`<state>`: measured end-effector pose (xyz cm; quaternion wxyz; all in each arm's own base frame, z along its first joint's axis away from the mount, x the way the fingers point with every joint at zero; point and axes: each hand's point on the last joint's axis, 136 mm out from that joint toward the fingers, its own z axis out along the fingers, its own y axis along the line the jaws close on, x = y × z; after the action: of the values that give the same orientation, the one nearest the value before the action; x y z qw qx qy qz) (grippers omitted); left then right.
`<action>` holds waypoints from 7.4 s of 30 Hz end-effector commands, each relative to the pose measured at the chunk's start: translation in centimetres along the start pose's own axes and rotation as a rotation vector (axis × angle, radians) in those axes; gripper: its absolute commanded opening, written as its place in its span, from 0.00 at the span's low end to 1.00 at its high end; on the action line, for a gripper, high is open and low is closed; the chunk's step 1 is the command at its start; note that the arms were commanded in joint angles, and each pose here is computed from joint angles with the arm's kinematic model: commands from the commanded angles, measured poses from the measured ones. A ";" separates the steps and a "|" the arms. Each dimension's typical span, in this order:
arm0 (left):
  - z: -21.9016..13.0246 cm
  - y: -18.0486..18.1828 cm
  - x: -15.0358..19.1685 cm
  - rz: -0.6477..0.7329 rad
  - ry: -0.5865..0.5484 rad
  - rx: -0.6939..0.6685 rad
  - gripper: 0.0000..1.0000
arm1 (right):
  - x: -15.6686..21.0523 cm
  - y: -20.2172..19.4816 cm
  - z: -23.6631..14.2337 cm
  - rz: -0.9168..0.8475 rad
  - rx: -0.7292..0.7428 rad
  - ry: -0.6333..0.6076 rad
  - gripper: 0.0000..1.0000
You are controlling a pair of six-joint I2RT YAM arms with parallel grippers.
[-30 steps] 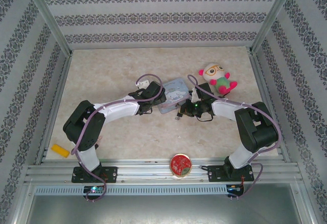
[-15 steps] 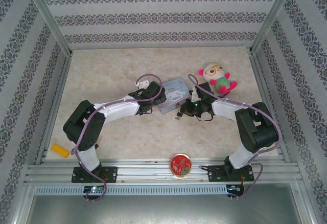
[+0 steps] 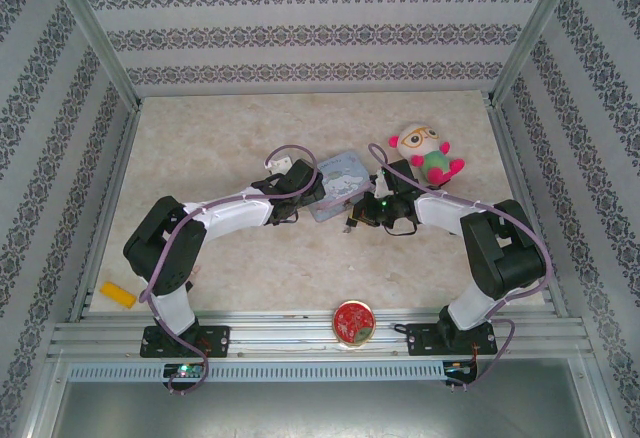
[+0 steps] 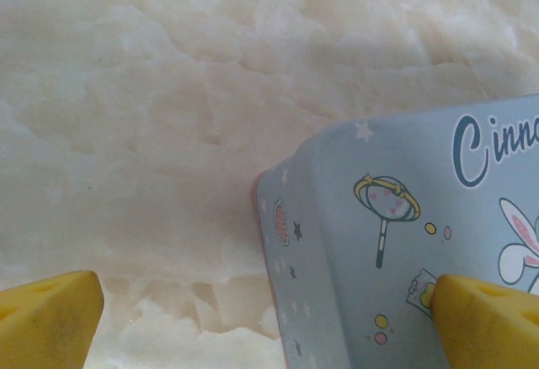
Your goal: Unlock the padlock with the key
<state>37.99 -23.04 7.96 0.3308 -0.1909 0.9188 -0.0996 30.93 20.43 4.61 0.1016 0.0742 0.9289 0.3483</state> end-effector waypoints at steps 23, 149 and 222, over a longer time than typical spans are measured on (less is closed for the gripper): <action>0.2 1.6 1.0 0.003 0.033 -0.051 0.99 | -1.6 2.2 -0.6 -0.024 -0.045 -0.036 0.00; -3.1 4.7 -7.0 -0.222 -0.032 0.143 0.96 | -1.1 -0.9 -7.9 -0.081 0.137 -0.076 0.00; -3.7 0.7 -3.2 -0.171 0.185 0.296 0.99 | -6.3 3.0 -7.4 -0.201 0.321 -0.018 0.65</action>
<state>37.90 -21.54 11.40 0.2512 -0.2179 0.8996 -0.2830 33.40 14.58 10.80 0.1020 0.0003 0.9901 0.0968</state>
